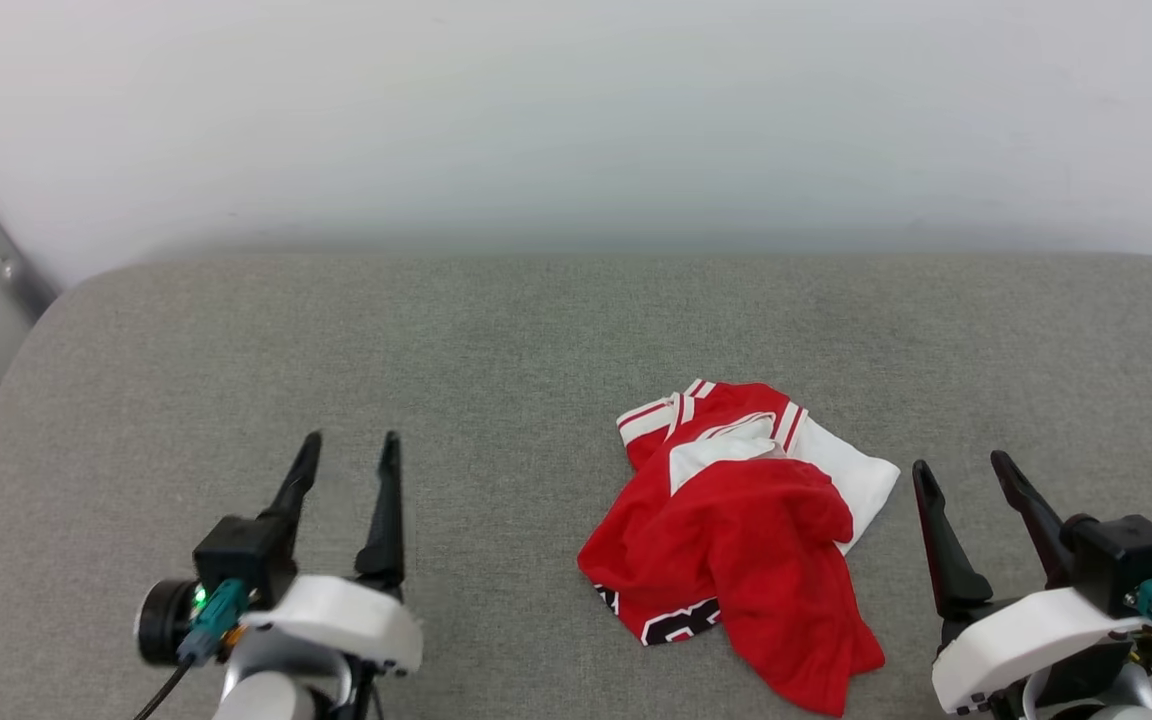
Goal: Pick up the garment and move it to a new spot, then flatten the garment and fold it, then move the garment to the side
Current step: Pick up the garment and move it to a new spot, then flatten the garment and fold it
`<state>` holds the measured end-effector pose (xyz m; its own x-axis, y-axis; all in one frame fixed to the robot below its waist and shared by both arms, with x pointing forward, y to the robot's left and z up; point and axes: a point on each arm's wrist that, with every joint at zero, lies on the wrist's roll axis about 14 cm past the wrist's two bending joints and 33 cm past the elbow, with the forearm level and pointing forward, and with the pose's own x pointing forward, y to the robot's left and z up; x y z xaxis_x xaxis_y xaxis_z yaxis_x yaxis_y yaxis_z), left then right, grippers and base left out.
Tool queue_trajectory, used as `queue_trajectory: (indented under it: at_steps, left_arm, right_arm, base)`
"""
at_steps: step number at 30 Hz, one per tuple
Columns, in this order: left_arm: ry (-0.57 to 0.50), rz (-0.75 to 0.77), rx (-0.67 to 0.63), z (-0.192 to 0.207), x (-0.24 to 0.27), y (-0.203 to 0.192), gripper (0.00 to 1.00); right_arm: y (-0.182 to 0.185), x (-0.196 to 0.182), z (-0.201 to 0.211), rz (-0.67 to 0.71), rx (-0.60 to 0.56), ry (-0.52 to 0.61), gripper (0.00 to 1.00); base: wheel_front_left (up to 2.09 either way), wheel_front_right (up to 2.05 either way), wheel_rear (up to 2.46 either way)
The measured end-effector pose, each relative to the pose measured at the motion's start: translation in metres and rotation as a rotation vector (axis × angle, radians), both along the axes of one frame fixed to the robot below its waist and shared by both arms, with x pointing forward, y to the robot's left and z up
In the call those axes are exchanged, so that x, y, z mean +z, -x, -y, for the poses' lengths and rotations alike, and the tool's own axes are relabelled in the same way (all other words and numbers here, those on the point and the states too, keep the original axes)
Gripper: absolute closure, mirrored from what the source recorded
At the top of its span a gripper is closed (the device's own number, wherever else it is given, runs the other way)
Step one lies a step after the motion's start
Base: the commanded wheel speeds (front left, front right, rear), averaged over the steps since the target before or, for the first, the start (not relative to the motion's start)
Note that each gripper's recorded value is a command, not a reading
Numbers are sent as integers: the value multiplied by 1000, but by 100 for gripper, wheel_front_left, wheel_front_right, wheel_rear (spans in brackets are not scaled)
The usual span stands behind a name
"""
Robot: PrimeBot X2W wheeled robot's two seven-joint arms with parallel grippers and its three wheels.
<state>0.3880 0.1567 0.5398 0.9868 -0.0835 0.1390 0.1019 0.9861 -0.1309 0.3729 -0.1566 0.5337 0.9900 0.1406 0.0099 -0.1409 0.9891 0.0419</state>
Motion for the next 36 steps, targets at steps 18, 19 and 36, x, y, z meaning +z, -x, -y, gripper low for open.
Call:
queue_trajectory:
  at_steps: [18,19,36]
  left_arm:
    - [-32,-60,-7,-4,-13,27,0]
    - [-32,-62,-7,-4,-13,27,0]
    - [-60,-109,-334,79,16,-24,0]
  right_arm:
    - [14,-1,5,-10,-15,-5,0]
    - [14,-1,5,-10,-15,-5,0]
    - [0,-10,5,-40,-15,-13,0]
  base:
    - [0,0,0]
    - [0,0,0]
    - [0,0,0]
